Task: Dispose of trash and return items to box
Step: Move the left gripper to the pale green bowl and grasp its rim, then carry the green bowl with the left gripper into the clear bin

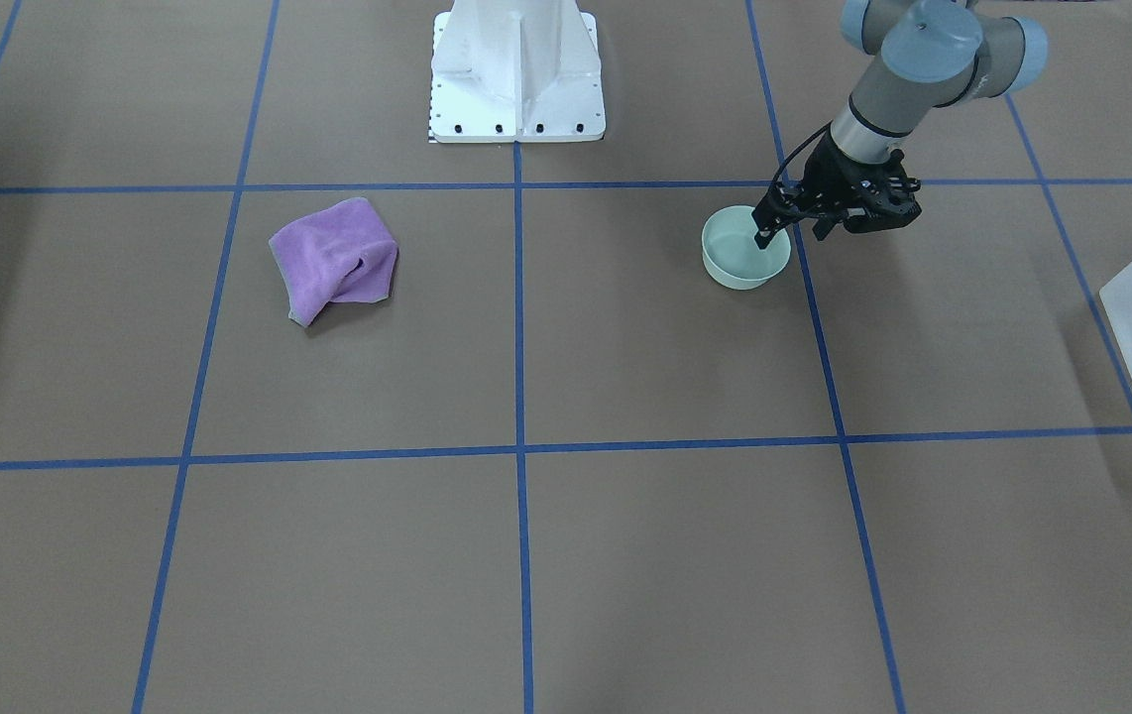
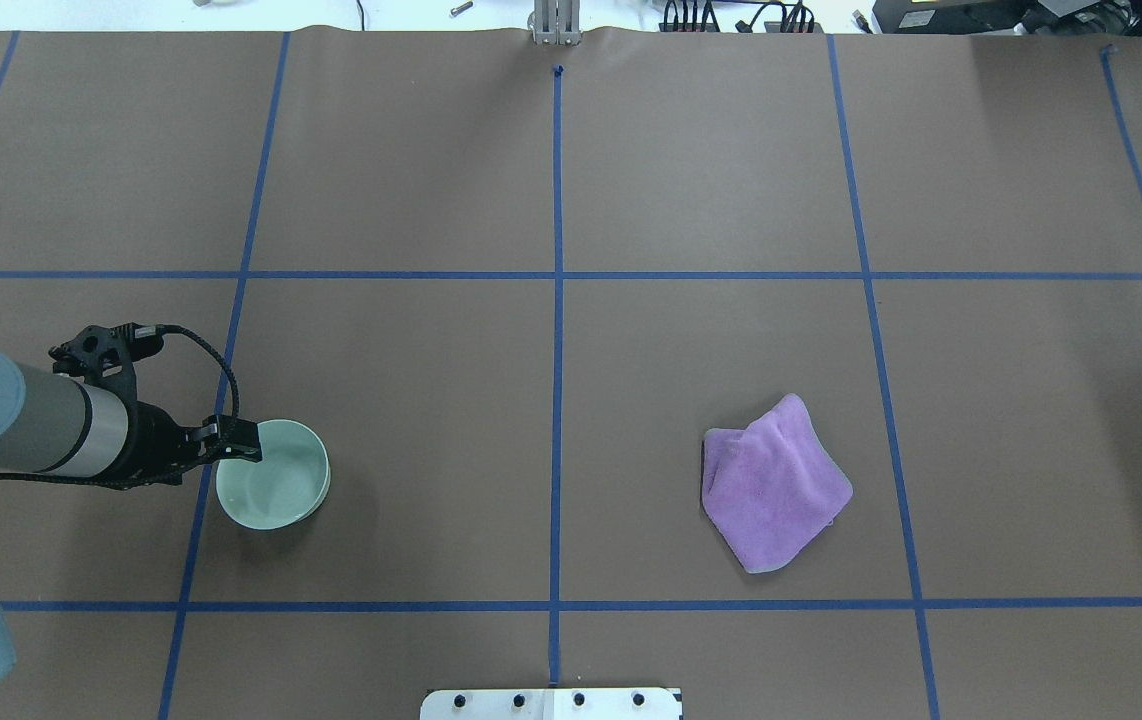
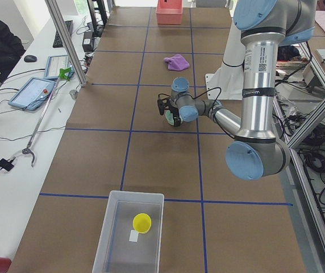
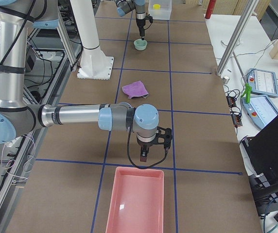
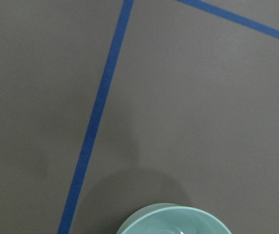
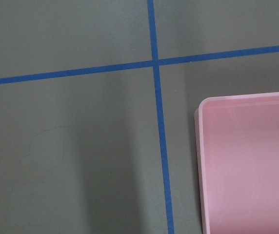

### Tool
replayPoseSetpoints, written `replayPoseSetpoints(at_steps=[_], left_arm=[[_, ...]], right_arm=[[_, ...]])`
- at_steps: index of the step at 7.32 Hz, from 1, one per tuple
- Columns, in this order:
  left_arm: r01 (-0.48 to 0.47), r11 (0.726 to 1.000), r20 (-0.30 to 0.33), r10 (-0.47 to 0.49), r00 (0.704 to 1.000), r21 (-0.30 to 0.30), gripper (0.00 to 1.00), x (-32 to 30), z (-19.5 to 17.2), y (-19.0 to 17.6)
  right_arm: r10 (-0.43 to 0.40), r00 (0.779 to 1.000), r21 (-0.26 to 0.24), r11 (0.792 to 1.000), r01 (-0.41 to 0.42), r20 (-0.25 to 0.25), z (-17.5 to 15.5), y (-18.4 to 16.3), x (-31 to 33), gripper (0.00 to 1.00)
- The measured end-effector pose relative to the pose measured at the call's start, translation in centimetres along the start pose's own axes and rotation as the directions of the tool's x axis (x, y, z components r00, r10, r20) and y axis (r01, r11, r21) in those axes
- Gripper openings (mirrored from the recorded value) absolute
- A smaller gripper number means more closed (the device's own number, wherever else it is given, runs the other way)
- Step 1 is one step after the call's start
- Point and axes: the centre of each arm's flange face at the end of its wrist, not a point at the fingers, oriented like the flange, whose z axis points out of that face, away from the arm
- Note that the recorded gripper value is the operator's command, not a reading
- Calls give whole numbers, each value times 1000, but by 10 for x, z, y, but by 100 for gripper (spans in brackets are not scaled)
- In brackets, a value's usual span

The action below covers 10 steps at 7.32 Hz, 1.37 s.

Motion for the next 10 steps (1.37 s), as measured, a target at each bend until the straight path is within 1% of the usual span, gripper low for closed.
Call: replayPoseSetpoints(at_steps=[1, 2, 3, 5, 6, 7, 8, 9, 10], left_arm=[[0, 1000, -1, 0, 1000, -16, 61, 3, 7, 8], [5, 1000, -3, -5, 1000, -24, 31, 12, 17, 13], [10, 1000, -1, -10, 1000, -18, 0, 20, 28, 14], [9, 1000, 8, -9, 1000, -4, 0, 20, 36, 16], [7, 1000, 2, -7, 1000, -4, 0, 21, 32, 16], [7, 1000, -13, -7, 1000, -16, 0, 22, 19, 16], [19, 999, -34, -21, 999, -41, 0, 20, -2, 10], [39, 998, -58, -42, 997, -57, 0, 15, -28, -8], [43, 998, -81, -47, 996, -53, 0, 1, -58, -33]], right_arm=[[1, 1000, -1, 1000, -1, -1, 0, 0, 0, 100], [1, 1000, -1, 1000, -1, -2, 1, 0, 1, 100], [1, 1000, -2, 1000, -1, -3, 1, 0, 1, 100], [0, 1000, -3, 1000, 0, -3, 2, 0, 1, 100], [0, 1000, -3, 1000, 0, -3, 2, 0, 1, 100], [0, 1000, -3, 1000, 0, -3, 2, 0, 1, 100], [0, 1000, -4, 1000, 0, -3, 2, 1, 1, 100], [1, 1000, -5, 1000, -1, -4, 3, 1, 2, 100], [2, 1000, -5, 1000, -2, -5, 3, 2, 3, 100]])
